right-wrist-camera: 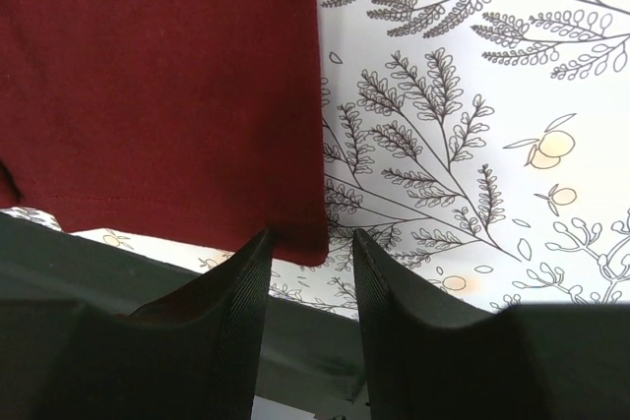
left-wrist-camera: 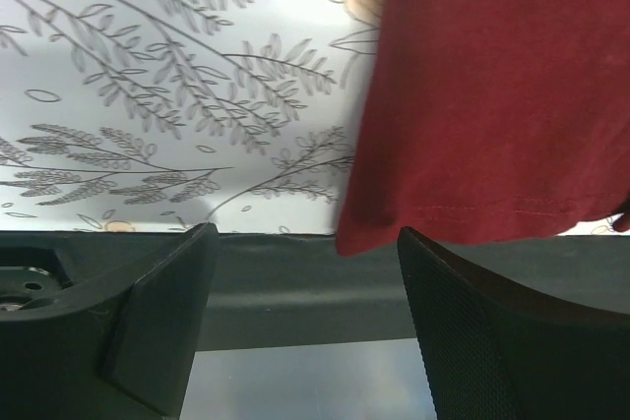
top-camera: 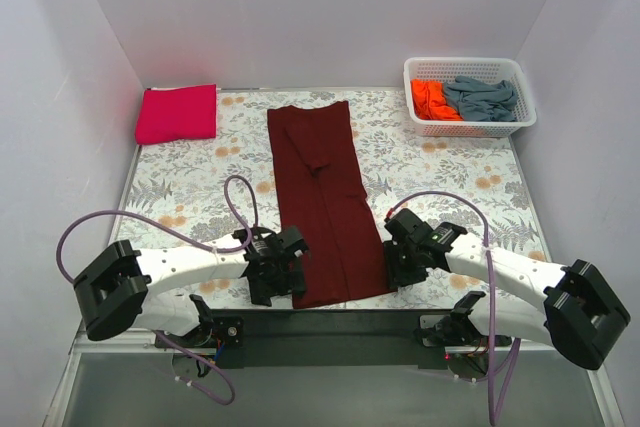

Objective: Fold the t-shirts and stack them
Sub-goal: Fold the tshirt

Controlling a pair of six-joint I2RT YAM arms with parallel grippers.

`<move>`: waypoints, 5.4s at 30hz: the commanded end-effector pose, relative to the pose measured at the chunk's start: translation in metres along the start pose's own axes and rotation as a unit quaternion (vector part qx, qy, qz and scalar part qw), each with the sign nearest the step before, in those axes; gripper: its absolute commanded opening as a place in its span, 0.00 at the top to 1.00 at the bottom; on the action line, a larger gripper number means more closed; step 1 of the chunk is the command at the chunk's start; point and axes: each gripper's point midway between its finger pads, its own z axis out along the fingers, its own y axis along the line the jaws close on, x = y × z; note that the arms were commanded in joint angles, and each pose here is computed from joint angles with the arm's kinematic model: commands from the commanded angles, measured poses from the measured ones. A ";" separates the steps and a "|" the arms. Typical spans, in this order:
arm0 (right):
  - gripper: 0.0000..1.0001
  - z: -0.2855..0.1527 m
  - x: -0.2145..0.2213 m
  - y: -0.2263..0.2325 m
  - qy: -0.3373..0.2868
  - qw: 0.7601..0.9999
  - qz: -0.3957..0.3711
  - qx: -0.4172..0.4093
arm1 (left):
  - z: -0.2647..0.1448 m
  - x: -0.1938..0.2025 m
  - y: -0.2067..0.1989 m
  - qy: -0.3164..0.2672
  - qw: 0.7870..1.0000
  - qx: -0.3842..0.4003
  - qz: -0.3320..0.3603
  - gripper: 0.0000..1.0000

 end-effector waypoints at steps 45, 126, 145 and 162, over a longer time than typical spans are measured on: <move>0.99 -0.006 0.034 0.020 0.091 0.994 -0.060 -0.027 | -0.008 0.055 -0.023 0.091 0.995 -0.003 0.030 1.00; 0.75 0.014 -0.295 0.120 -0.200 0.954 -0.143 -0.172 | -0.001 -0.201 -0.064 -0.200 0.972 0.121 -0.027 0.82; 0.71 0.000 -0.385 0.087 -0.256 0.939 -0.098 -0.208 | -0.006 -0.183 -0.036 -0.215 0.969 0.113 -0.041 0.66; 0.70 0.037 -0.356 0.081 -0.228 0.910 -0.055 -0.342 | -0.024 -0.325 -0.057 -0.289 0.920 0.231 -0.133 0.81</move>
